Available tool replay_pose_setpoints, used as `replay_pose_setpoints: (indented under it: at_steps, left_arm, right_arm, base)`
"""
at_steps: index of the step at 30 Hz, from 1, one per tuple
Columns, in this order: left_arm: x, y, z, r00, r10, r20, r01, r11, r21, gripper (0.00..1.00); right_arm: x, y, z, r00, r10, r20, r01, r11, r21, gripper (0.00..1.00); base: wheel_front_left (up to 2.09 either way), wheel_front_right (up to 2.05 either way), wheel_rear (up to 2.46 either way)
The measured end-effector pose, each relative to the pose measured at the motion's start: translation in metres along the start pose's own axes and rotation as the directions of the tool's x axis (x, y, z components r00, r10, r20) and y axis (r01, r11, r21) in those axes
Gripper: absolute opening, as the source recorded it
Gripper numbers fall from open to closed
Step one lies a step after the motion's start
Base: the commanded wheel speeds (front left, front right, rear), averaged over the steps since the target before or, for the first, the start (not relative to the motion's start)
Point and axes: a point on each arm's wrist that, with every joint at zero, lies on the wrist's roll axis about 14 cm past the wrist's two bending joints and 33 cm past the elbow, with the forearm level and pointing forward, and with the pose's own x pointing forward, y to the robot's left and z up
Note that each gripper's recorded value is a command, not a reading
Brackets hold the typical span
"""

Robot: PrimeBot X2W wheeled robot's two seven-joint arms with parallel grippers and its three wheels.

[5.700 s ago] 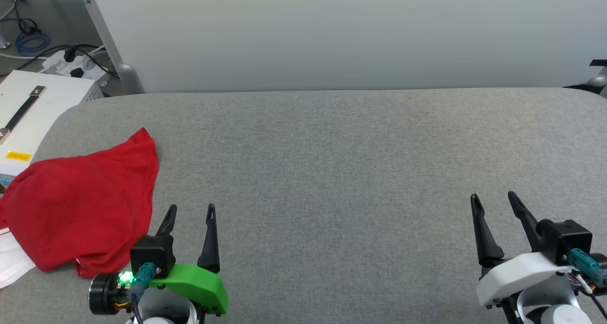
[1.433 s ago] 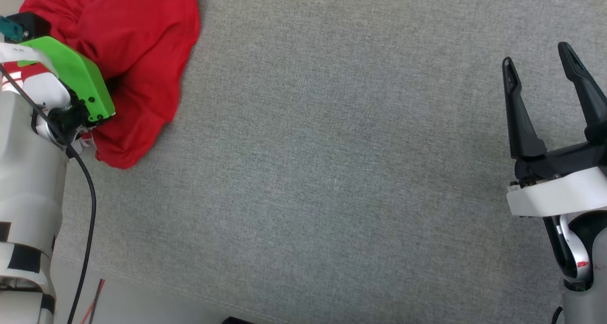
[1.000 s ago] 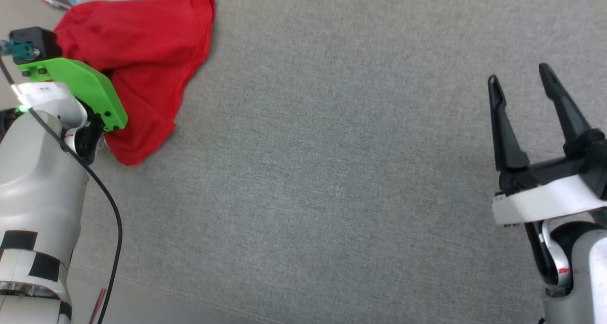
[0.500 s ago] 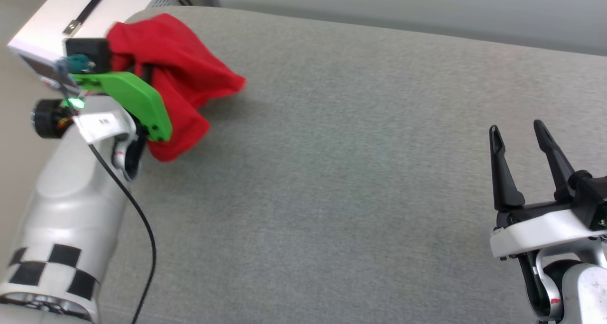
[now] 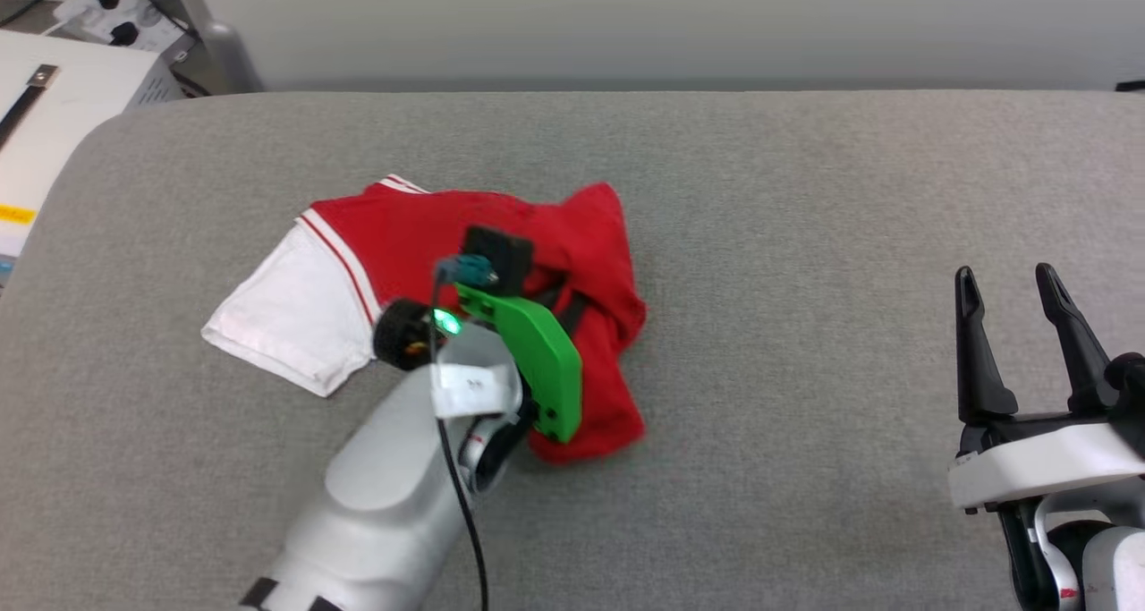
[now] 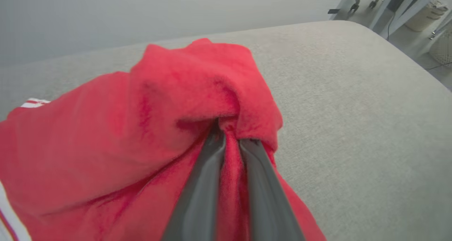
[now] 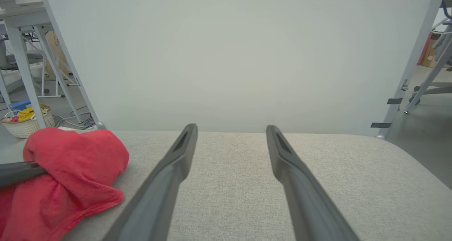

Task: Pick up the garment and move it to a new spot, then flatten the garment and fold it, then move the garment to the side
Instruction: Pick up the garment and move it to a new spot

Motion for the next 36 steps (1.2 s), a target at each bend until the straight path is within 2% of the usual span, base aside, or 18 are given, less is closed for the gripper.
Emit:
replay_pose_setpoints:
  at_steps: [3, 6, 10, 14, 15, 16, 17, 26, 31, 36]
  left_arm:
    - [0.005, -0.044, -0.026, 0.992, -0.112, -0.058, 0.112, 0.994, -0.012, 0.00]
    - [0.002, -0.073, -0.059, 0.972, -0.192, -0.135, 0.189, 0.981, -0.033, 0.00]
    - [-0.006, -0.098, -0.097, 0.939, -0.262, -0.224, 0.251, 0.965, -0.075, 0.00]
    - [-0.012, -0.115, -0.109, 0.920, -0.308, -0.243, 0.291, 0.951, -0.100, 0.01]
    - [-0.013, -0.117, -0.109, 0.919, -0.312, -0.242, 0.295, 0.950, -0.103, 0.21]
    - [-0.014, -0.119, -0.108, 0.921, -0.313, -0.232, 0.296, 0.949, -0.106, 0.62]
    - [-0.016, -0.120, -0.106, 0.924, -0.314, -0.219, 0.296, 0.948, -0.112, 1.00]
    - [-0.028, -0.121, -0.034, 0.956, -0.284, 0.078, 0.288, 0.957, -0.037, 1.00]
    - [-0.045, -0.092, 0.004, 0.958, -0.164, 0.236, 0.174, 0.985, -0.021, 1.00]
    - [-0.065, -0.049, 0.032, 0.935, -0.006, 0.354, 0.017, 0.999, -0.027, 1.00]
  right_arm:
    - [-0.005, -0.008, 0.002, 1.000, -0.025, 0.004, 0.025, 1.000, -0.003, 1.00]
    - [-0.006, -0.015, -0.002, 0.999, -0.045, -0.007, 0.045, 0.999, -0.008, 1.00]
    - [-0.005, -0.020, -0.012, 0.998, -0.060, -0.032, 0.060, 0.998, -0.012, 1.00]
    - [-0.004, -0.022, -0.019, 0.997, -0.065, -0.048, 0.064, 0.998, -0.012, 1.00]
    - [-0.003, -0.021, -0.019, 0.997, -0.061, -0.050, 0.061, 0.998, -0.010, 1.00]
    - [-0.003, -0.020, -0.019, 0.997, -0.059, -0.049, 0.059, 0.998, -0.009, 1.00]
    - [-0.004, -0.019, -0.018, 0.997, -0.057, -0.046, 0.056, 0.998, -0.012, 1.00]
    - [-0.012, -0.011, -0.003, 0.999, -0.035, -0.024, 0.034, 0.999, -0.015, 1.00]
    - [-0.021, -0.007, 0.003, 1.000, -0.025, -0.018, 0.025, 1.000, -0.014, 1.00]
    - [-0.025, -0.001, 0.004, 1.000, -0.011, -0.026, 0.010, 1.000, -0.010, 1.00]
  base:
    - [0.00, 0.00, 0.00]
    - [0.00, 0.00, 0.00]
    - [0.00, 0.00, 0.00]
    - [0.00, 0.00, 0.00]
    - [0.00, 0.00, 0.00]
    - [0.00, 0.00, 0.00]
    - [0.00, 0.00, 0.00]
    - [0.00, 0.00, 0.00]
    - [0.00, 0.00, 0.00]
    - [0.00, 0.00, 0.00]
